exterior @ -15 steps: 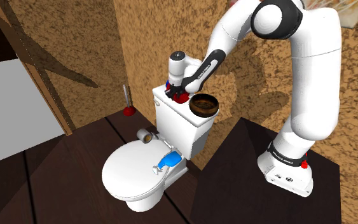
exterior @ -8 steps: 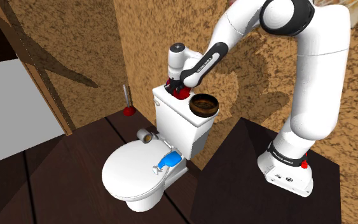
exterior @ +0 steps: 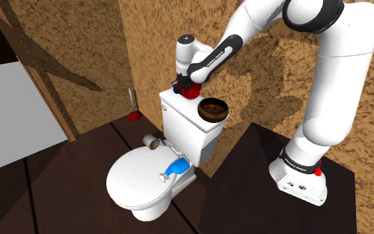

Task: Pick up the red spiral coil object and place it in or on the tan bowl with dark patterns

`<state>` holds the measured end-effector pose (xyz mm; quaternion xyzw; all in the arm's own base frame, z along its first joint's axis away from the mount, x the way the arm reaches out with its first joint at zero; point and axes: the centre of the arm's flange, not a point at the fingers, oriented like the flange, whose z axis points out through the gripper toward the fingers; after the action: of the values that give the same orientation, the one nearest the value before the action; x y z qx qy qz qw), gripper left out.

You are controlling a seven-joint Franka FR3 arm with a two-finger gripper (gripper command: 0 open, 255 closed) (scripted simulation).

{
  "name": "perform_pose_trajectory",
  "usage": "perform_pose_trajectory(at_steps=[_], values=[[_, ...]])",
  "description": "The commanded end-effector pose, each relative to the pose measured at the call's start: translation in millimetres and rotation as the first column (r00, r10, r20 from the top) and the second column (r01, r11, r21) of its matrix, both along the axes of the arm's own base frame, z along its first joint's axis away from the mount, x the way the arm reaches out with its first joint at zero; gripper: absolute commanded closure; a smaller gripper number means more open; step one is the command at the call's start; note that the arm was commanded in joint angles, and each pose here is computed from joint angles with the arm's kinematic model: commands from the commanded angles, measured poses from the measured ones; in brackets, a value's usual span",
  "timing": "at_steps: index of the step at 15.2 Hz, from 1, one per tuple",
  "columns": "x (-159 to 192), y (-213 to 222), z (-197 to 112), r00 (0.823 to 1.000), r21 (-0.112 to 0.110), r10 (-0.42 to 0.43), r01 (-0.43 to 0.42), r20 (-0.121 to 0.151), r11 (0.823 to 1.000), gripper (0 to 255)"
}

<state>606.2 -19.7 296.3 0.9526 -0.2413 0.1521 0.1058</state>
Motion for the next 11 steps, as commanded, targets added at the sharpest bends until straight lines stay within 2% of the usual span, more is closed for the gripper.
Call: perform_pose_trajectory(at_steps=[1,8,11], values=[[0,0,11,1.0,0.0,0.0,0.0,0.001,1.0,255],[0,0,45,1.0,0.0,0.0,0.0,0.001,1.0,255],[-39,-7,43,1.0,0.0,0.0,0.0,0.001,1.0,255]])
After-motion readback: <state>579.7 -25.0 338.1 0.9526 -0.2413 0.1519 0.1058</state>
